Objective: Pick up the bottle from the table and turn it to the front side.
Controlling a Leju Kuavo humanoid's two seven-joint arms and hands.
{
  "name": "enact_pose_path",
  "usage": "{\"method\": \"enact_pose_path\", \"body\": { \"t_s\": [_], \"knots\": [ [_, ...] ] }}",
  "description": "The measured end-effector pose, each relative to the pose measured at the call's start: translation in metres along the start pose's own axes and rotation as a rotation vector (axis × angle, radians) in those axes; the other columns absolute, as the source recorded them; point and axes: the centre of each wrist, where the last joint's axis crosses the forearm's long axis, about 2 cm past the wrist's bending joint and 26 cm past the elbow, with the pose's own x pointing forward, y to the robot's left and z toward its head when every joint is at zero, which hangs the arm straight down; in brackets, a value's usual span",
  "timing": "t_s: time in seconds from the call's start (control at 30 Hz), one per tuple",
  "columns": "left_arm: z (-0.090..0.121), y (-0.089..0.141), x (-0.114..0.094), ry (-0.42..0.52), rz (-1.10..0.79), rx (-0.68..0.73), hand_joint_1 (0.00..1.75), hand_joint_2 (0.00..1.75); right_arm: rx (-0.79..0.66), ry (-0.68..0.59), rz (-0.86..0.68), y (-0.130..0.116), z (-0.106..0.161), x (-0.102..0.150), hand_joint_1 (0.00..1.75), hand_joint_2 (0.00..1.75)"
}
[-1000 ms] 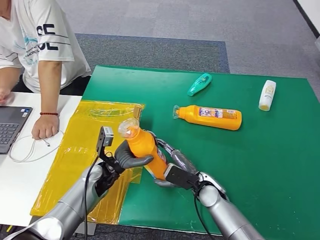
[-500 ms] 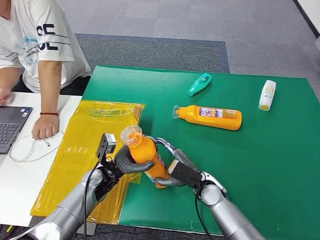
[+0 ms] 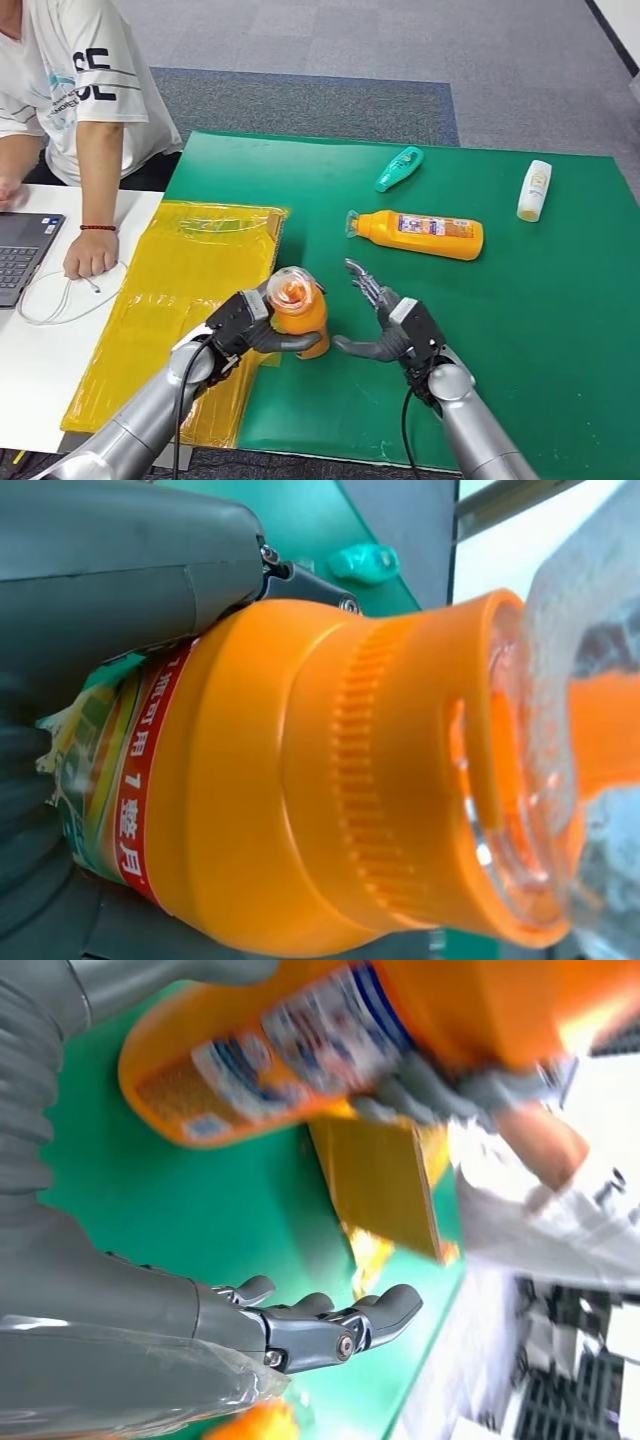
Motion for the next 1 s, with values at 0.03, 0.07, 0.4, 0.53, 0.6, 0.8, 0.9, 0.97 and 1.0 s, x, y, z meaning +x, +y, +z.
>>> {"method": "enact_pose_path", "body": {
  "t_s": [0.03, 0.07, 0.4, 0.53, 0.6, 0.8, 0.9, 0.97, 1.0],
  "knots": [
    [-0.001, -0.001, 0.002, 0.005, -0.031, 0.000, 1.75, 1.75, -0.016, -0.007, -0.003, -0.004, 0.001, 0.001, 0.00, 1.75],
    [-0.002, -0.002, 0.003, 0.009, -0.061, 0.001, 1.75, 1.75, -0.031, -0.012, -0.004, -0.008, 0.002, 0.003, 0.00, 1.75],
    [-0.006, 0.003, 0.014, 0.045, -0.205, -0.010, 1.75, 1.75, -0.105, -0.016, 0.002, -0.025, 0.012, 0.004, 0.00, 1.75],
    [-0.010, 0.017, 0.019, 0.069, -0.270, -0.010, 1.75, 1.75, -0.115, -0.015, 0.002, -0.027, 0.013, 0.003, 0.00, 1.75],
    [-0.013, 0.028, 0.024, 0.068, -0.293, 0.000, 1.75, 1.75, -0.119, -0.014, 0.002, -0.027, 0.013, 0.003, 0.00, 1.75],
    [-0.026, 0.059, 0.048, 0.005, -0.322, 0.056, 1.75, 1.75, -0.124, -0.005, 0.005, -0.027, 0.015, 0.001, 0.00, 1.75],
    [-0.029, 0.068, 0.057, -0.028, -0.329, 0.089, 1.75, 1.75, -0.127, -0.001, 0.008, -0.027, 0.015, 0.001, 0.00, 1.75],
    [-0.030, 0.073, 0.064, -0.051, -0.330, 0.116, 1.75, 1.75, -0.128, 0.002, 0.010, -0.027, 0.016, 0.000, 0.00, 1.75],
    [-0.031, 0.075, 0.067, -0.060, -0.331, 0.128, 1.75, 1.75, -0.128, 0.003, 0.011, -0.027, 0.016, 0.000, 0.00, 1.75]
  ]
}}
